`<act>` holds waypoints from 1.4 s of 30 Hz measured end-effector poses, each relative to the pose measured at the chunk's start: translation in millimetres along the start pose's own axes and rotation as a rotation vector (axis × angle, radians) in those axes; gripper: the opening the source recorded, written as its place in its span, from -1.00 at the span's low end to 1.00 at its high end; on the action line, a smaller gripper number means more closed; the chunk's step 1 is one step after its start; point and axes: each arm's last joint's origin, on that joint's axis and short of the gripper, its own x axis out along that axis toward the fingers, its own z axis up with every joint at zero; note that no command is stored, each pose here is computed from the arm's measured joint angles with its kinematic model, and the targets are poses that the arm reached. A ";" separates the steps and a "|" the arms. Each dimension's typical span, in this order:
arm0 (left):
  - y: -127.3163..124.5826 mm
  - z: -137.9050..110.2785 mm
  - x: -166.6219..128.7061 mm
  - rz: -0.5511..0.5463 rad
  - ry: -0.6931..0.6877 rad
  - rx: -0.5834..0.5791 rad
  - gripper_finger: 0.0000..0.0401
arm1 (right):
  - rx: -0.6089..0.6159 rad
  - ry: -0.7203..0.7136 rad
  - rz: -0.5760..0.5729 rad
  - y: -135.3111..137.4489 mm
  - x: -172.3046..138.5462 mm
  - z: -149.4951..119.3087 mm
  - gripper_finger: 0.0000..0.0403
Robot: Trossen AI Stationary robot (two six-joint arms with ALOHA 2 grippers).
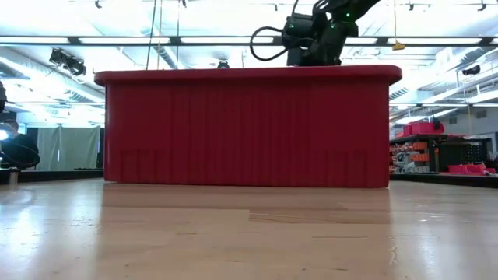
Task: Pick and place slides into bin
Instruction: Put the black slipper into the red bin
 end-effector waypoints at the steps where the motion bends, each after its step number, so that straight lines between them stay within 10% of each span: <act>1: 0.0 0.0 -0.1 0.000 0.000 0.000 -0.06 | -0.001 0.024 -0.025 -0.8 -1.9 -0.4 -0.18; 10: -12.9 -4.2 -11.9 -0.085 0.035 -0.084 -0.06 | -0.012 0.304 -0.487 0.3 -55.4 17.0 -0.18; 16: -36.0 -15.6 -43.8 -0.252 0.124 -0.112 -0.09 | 0.264 0.080 -0.619 26.4 -110.4 30.2 -0.24; 25: -59.1 -31.0 -120.8 -0.674 0.381 -0.466 -0.12 | 0.757 -0.644 -0.206 85.9 -191.1 39.1 -0.31; 31: -76.1 -41.1 -170.4 -1.001 0.800 -0.630 -0.16 | 0.888 -0.805 0.050 110.4 -214.2 43.4 -0.32; 42: -153.6 -71.2 -276.4 -0.726 1.256 -0.830 -0.23 | 0.847 -0.730 0.129 118.5 -193.0 71.3 -0.32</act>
